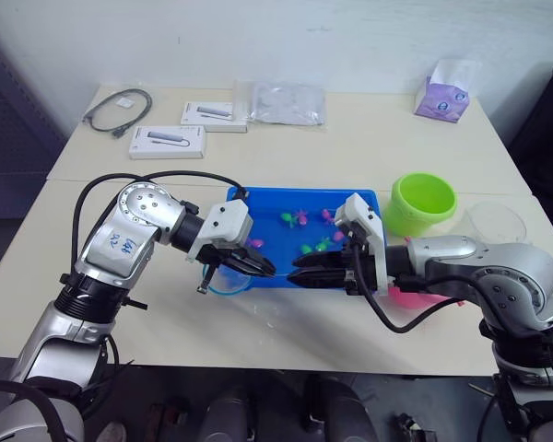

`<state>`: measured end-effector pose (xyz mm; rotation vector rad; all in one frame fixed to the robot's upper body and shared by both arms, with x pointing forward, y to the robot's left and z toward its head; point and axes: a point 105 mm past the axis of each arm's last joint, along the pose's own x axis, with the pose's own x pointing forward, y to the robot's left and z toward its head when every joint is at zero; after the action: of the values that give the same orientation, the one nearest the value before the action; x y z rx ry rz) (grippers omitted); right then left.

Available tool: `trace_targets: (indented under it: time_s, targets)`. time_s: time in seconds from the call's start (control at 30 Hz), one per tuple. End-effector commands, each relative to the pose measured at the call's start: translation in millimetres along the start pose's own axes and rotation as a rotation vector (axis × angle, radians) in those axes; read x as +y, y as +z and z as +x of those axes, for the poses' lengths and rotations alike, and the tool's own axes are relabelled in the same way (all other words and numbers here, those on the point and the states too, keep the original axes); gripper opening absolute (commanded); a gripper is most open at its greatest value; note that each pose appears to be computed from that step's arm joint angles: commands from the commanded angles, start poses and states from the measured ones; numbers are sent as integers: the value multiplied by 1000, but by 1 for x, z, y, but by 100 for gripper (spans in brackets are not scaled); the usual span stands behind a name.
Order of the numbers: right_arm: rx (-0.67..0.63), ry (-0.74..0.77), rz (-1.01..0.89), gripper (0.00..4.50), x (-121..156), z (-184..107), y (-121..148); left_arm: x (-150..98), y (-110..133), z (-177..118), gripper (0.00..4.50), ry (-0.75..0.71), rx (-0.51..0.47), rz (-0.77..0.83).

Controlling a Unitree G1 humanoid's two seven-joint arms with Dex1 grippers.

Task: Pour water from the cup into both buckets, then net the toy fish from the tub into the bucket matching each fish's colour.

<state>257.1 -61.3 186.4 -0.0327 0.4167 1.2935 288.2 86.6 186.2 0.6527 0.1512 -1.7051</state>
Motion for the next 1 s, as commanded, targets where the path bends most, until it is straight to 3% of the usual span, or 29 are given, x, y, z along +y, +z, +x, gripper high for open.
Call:
trace_targets:
  time_s: [0.03, 0.1, 0.13, 0.27, 0.37, 0.43, 0.53, 0.63, 0.7, 0.83, 1.0]
  targets:
    - [-28, 8, -27, 6, 6, -2, 5, 1, 5, -4, 0, 18, -7, 21]
    - [-27, 13, -34, 6, 6, -3, 4, 2, 8, -3, 0, 31, -38, 12]
    - [-30, 12, -42, 2, 6, -3, 5, 6, 13, -4, 33, 58, -77, 4]
    - [-52, 18, -80, 0, 8, -6, 7, 15, 31, -14, 191, 130, -204, 25]
    - [-81, -4, -114, 0, 9, -18, 8, 32, 46, -51, 330, 286, -325, 55]
    - [-90, -42, -116, 0, 8, -30, 5, 43, 44, -79, 439, 405, -347, 47]
    - [-110, -145, -91, 0, 2, -49, 0, 50, 28, -114, 449, 554, -324, 26]
    - [-117, -168, -85, 0, 3, -54, -2, 50, 24, -121, 449, 578, -319, 27]
    - [-136, -361, -14, 0, -12, -79, -12, 32, -7, -123, 449, 567, -274, -46]
    - [-89, -616, 47, 0, -28, -113, -29, 8, -33, -99, 449, 503, -267, -141]
    - [-26, -709, 83, 0, -35, -126, -32, -4, -43, -71, 449, 464, -290, -188]
